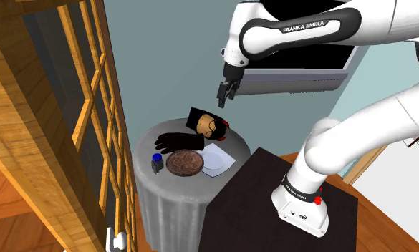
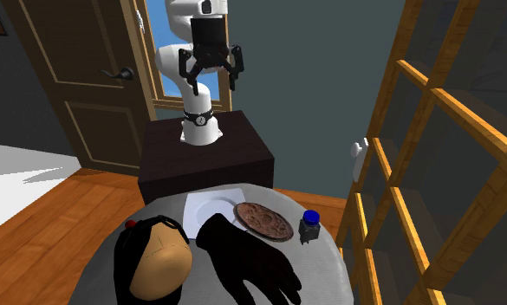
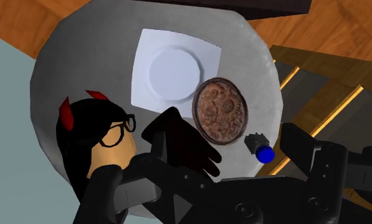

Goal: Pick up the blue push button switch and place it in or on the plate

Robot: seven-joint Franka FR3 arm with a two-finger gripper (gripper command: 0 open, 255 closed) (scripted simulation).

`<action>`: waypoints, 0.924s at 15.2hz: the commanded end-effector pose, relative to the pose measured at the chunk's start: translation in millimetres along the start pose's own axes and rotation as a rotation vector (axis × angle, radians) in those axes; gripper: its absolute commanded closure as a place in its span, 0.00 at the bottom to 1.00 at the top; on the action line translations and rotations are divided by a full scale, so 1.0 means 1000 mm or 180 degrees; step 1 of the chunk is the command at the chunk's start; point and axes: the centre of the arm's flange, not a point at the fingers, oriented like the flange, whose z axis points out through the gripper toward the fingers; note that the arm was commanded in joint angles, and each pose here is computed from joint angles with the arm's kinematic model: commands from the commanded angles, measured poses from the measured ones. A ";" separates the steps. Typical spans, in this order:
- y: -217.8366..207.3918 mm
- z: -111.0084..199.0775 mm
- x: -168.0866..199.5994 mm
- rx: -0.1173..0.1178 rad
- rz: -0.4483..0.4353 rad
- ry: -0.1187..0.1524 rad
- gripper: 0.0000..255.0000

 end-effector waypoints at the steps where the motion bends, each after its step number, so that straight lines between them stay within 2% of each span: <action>1: -0.010 0.022 0.014 0.0008 -0.0021 0.0003 0.00; 14: -0.078 0.147 0.108 0.0056 -0.0167 -0.0007 0.00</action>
